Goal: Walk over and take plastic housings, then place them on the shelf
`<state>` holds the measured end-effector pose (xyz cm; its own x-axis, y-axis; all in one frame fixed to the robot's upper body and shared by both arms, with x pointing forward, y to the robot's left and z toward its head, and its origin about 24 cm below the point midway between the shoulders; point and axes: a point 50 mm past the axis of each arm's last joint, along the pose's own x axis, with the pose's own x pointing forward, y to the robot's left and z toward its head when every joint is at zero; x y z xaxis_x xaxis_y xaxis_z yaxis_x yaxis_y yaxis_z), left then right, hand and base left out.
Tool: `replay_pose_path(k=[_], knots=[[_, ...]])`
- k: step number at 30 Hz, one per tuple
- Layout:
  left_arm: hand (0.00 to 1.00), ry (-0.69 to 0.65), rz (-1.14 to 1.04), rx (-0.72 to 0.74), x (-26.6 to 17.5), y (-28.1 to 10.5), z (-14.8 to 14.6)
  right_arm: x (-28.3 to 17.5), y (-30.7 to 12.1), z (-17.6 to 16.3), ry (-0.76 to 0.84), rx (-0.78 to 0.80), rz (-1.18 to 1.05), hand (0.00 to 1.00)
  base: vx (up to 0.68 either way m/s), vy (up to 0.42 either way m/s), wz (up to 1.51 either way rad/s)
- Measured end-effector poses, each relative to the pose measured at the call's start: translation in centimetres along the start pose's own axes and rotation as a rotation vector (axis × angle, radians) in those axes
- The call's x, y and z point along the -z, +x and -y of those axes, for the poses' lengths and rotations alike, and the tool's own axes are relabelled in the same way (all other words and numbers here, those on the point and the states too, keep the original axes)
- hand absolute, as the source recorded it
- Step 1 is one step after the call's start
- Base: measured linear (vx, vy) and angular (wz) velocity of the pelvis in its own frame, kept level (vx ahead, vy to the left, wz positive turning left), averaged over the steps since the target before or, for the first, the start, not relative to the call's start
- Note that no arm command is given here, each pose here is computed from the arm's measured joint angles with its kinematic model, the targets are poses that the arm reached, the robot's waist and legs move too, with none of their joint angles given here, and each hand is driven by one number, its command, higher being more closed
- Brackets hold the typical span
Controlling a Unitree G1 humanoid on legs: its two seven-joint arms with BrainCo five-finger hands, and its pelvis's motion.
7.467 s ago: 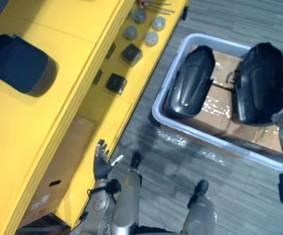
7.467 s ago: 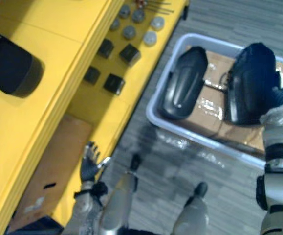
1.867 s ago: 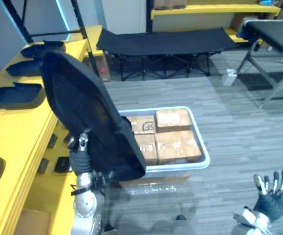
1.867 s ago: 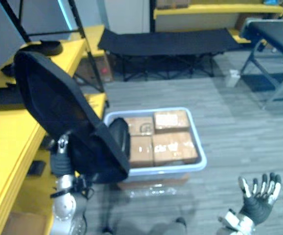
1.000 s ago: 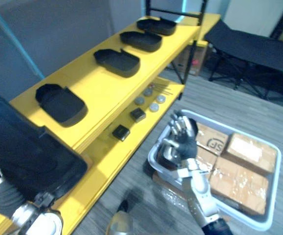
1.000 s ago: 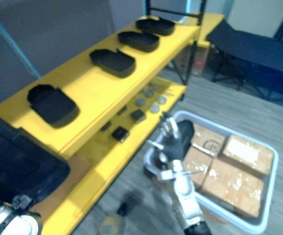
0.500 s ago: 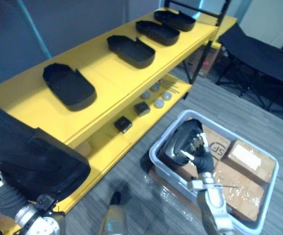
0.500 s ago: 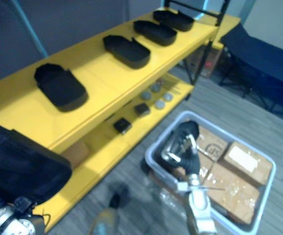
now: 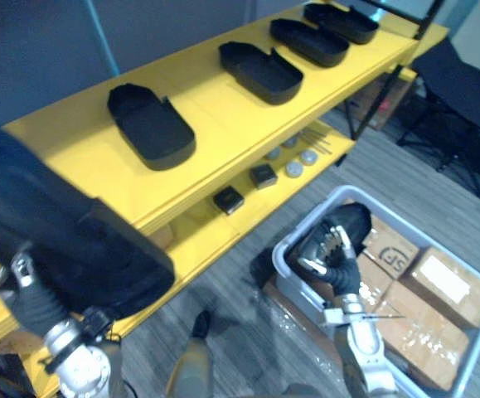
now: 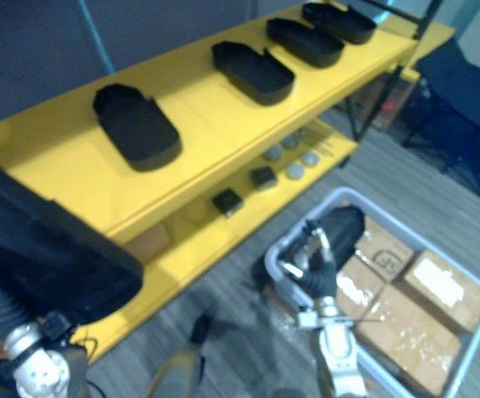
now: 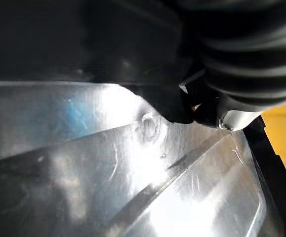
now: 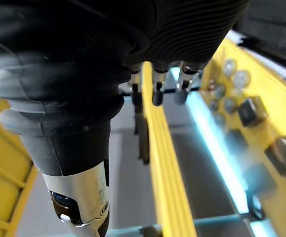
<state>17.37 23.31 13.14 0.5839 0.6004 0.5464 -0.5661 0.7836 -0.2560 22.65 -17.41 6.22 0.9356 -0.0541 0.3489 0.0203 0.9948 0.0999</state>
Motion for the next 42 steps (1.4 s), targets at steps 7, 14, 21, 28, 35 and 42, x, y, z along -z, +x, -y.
replay_pose_path(k=[7, 14, 21, 28, 35, 42], knots=[[1.00, 0.028, 0.065, -0.003, -0.2, 1.0, 0.8, -2.3, 2.8, 0.5, -0.042, -0.015, 0.144, 0.00, -0.10, 0.079, -0.35], [1.00, 0.117, 0.029, -0.096, 0.3, 0.3, -1.5, -2.5, 1.2, 0.5, -0.022, -0.009, 0.150, 0.00, 0.03, 0.049, -0.04], [1.00, 0.184, 0.132, -0.156, -1.1, 1.1, -2.3, -3.6, 1.9, 0.2, 0.007, 0.029, 0.230, 0.00, 0.30, 0.148, 0.51], [1.00, 0.137, 0.145, -0.150, -1.6, 1.3, -1.2, -6.4, 4.4, -2.3, 0.026, -0.087, 0.405, 0.00, 0.41, -0.046, 0.89], [1.00, 0.105, 0.059, -0.093, -0.5, -0.1, -0.2, -6.1, 3.5, -3.8, 0.067, -0.181, 0.362, 0.00, 0.33, -0.191, 1.33], [1.00, 0.084, 0.003, 0.002, 0.0, -0.8, 1.0, -6.8, 2.9, -2.6, -0.005, -0.063, 0.394, 0.00, 0.12, -0.144, 0.63]])
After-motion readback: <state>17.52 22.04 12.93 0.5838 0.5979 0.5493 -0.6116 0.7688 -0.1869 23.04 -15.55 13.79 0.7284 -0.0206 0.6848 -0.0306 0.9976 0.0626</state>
